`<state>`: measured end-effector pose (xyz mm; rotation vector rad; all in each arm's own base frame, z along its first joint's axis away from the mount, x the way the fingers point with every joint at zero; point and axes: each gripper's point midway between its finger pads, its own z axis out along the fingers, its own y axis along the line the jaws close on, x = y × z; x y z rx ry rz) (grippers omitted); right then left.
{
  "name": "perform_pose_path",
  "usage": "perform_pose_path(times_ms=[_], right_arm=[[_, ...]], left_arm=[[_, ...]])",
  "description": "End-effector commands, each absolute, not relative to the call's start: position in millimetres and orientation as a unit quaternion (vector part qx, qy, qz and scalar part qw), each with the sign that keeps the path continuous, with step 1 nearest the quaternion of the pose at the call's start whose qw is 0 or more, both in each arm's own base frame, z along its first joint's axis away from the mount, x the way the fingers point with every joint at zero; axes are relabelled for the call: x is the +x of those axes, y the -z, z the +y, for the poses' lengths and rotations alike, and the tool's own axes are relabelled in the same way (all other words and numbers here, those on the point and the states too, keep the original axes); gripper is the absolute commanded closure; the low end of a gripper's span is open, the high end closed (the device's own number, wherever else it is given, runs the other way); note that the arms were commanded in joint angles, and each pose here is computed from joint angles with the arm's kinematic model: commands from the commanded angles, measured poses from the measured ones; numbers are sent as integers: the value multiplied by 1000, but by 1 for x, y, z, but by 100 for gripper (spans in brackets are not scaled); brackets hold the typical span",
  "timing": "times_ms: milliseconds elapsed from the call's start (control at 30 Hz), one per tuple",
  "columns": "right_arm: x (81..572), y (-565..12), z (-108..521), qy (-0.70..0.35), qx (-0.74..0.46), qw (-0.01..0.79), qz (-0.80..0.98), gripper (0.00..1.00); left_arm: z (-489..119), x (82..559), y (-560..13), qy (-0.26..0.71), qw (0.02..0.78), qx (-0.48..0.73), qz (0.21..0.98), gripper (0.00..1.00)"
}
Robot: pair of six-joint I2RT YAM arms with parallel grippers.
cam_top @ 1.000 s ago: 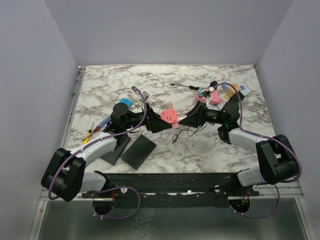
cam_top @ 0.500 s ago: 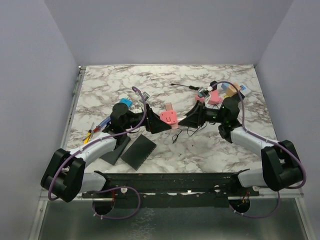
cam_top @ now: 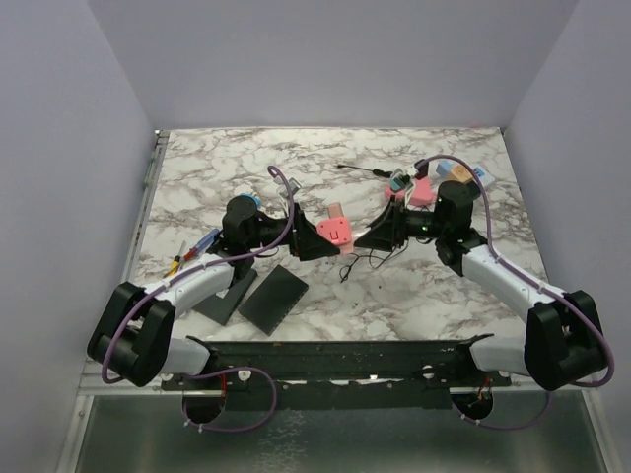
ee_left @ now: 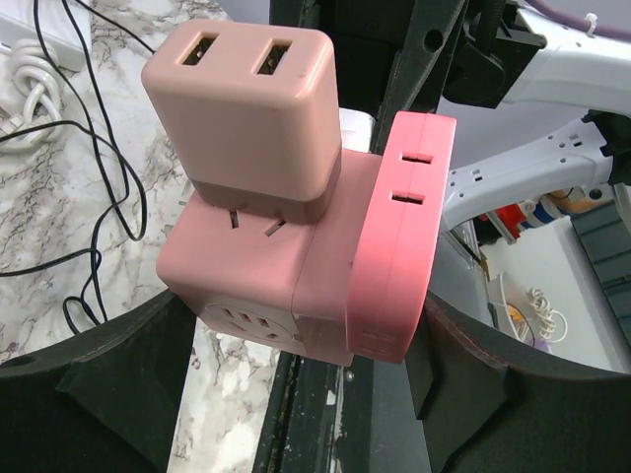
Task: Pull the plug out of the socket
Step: Remove the plug from the socket.
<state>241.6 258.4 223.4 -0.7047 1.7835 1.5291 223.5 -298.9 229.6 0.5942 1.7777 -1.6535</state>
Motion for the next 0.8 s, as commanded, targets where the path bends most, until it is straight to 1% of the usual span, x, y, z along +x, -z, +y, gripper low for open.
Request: perform_pose_path(times_ms=[0, 233, 533, 633, 767], right_arm=[[250, -223, 265, -554, -265, 354, 706, 100], [261, -218, 271, -508, -247, 349, 748, 100], [267, -208, 271, -474, -228, 331, 783, 100], [262, -213, 274, -490, -238, 328, 772, 100], [247, -229, 282, -537, -275, 324, 728, 100]], left_arm=[[-307, 225, -263, 647, 330, 253, 638, 100], [-305, 231, -259, 645, 331, 245, 644, 100], [-298, 238, -262, 643, 335, 246, 643, 100], [-296, 240, -259, 641, 335, 245, 645, 100], [-294, 236, -257, 641, 335, 255, 642, 100]])
